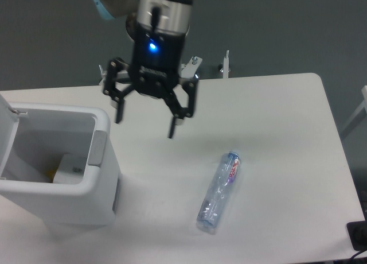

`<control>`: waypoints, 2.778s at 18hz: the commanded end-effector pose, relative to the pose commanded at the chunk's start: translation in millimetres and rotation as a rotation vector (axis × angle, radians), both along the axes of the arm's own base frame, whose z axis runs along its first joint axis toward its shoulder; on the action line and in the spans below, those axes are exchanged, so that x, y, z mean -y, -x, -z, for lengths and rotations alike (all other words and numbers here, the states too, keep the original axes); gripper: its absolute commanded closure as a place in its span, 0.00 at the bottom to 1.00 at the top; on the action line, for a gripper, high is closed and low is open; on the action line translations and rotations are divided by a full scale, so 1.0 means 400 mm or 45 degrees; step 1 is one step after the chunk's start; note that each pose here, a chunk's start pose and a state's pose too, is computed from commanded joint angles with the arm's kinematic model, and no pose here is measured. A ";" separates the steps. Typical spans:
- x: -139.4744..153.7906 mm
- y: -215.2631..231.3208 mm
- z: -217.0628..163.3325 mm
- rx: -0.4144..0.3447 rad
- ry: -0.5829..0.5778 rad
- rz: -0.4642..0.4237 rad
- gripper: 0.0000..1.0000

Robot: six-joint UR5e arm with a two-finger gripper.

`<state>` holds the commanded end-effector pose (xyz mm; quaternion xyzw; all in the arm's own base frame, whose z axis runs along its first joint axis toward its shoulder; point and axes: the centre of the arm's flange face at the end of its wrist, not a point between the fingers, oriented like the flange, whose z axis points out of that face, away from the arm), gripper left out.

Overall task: Place the trash in the trash can
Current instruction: 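Move the open gripper over the clear plastic water bottle, then lower the gripper and close it around the bottle's middle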

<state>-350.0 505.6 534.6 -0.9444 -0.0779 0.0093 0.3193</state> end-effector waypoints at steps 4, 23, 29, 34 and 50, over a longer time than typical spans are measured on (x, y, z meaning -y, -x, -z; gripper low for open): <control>0.029 0.181 0.134 -0.003 0.110 -0.040 0.00; -0.179 0.230 0.671 0.019 0.610 0.178 0.00; -0.206 0.136 0.777 -0.058 0.793 0.219 0.00; -0.219 0.138 0.810 -0.089 0.789 0.216 0.00; -0.259 0.118 0.842 -0.178 0.847 0.149 0.57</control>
